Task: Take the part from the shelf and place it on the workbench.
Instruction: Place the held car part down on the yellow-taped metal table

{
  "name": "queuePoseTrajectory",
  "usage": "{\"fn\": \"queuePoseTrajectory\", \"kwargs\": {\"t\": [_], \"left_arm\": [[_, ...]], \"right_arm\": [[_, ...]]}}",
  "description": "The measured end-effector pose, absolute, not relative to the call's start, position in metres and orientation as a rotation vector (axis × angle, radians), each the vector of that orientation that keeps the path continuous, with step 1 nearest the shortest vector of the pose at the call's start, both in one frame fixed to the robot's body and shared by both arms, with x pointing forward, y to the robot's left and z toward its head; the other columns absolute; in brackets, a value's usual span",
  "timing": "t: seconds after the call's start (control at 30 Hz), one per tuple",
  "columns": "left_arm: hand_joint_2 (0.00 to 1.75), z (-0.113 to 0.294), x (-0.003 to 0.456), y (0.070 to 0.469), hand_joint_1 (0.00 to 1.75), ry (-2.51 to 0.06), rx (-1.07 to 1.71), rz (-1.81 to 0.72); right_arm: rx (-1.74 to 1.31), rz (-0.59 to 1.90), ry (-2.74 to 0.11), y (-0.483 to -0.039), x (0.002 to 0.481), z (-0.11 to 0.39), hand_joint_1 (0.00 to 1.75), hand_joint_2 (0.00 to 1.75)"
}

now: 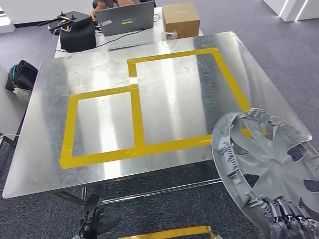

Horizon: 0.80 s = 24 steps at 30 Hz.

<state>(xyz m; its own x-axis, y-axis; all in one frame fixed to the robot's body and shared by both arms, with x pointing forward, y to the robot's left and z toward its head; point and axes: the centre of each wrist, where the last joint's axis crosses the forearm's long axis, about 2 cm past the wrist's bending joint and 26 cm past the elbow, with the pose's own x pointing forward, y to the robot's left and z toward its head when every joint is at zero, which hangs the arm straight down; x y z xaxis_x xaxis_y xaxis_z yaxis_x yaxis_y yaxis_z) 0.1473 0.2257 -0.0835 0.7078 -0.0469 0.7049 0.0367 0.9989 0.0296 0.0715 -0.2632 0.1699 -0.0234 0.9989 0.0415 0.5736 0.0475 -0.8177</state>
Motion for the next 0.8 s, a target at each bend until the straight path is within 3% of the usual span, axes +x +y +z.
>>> {"fn": "queuePoseTrajectory", "kwargs": {"t": [0.8], "left_arm": [[1.75, -0.0838, 0.1461, 0.2248, 0.00, -0.785, 0.002, -0.049]], "right_arm": [[-1.593, 0.809, -1.640, -0.2634, 0.0680, 0.1679, 1.75, 1.75]]}}
